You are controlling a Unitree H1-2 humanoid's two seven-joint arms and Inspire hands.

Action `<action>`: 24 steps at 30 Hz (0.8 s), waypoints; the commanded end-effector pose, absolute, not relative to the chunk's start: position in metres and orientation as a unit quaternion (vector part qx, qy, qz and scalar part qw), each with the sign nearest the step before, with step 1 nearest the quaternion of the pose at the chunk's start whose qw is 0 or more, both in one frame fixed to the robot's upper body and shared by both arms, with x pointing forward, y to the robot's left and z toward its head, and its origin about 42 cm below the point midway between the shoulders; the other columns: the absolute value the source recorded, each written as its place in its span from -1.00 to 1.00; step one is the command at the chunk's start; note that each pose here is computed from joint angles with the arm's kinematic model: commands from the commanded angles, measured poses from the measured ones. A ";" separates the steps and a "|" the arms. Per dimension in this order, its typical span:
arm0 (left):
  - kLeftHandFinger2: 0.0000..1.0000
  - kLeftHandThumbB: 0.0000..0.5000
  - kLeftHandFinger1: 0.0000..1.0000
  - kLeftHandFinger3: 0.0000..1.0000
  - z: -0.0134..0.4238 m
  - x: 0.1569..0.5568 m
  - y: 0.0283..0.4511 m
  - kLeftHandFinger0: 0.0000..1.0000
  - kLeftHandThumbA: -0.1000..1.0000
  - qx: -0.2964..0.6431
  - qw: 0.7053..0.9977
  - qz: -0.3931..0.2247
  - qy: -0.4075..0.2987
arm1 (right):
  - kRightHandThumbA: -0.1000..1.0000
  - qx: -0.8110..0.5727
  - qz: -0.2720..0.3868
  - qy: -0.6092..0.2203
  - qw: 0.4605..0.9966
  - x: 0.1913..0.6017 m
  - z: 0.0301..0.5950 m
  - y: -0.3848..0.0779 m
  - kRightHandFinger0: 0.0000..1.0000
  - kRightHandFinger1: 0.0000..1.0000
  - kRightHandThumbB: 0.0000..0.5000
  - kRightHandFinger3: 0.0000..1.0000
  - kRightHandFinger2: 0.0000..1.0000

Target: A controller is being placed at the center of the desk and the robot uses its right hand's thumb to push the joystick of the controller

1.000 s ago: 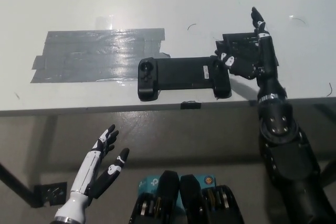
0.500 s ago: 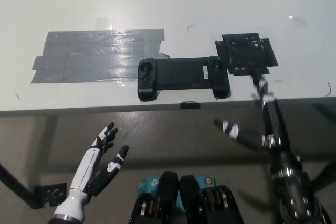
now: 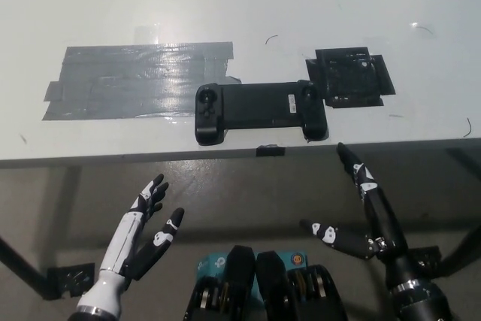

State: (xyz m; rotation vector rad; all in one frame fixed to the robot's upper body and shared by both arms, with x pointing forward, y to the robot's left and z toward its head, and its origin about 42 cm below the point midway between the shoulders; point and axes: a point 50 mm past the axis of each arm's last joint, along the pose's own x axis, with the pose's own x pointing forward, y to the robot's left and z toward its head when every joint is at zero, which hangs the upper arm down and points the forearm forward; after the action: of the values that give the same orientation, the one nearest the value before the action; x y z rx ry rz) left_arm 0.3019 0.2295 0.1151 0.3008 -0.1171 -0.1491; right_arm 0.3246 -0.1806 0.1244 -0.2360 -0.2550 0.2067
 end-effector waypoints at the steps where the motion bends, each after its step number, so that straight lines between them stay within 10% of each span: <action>1: 1.00 -1.00 1.00 1.00 0.131 0.310 0.234 1.00 0.50 0.160 0.980 -0.074 -0.088 | 0.85 -0.127 0.125 -0.162 0.971 0.334 0.144 -0.174 1.00 1.00 -0.48 1.00 1.00; 24: 1.00 -1.00 1.00 1.00 0.135 0.314 0.235 1.00 0.29 0.160 0.980 -0.076 -0.092 | 0.83 -0.159 0.136 -0.156 0.966 0.338 0.145 -0.169 1.00 1.00 -0.47 1.00 1.00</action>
State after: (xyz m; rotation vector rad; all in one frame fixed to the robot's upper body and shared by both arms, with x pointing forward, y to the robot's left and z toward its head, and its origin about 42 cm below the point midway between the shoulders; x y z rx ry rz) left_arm 0.3080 0.2300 0.1209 0.3031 -0.1341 -0.1510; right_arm 0.3299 -0.1741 0.1287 -0.2971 -0.2606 0.2455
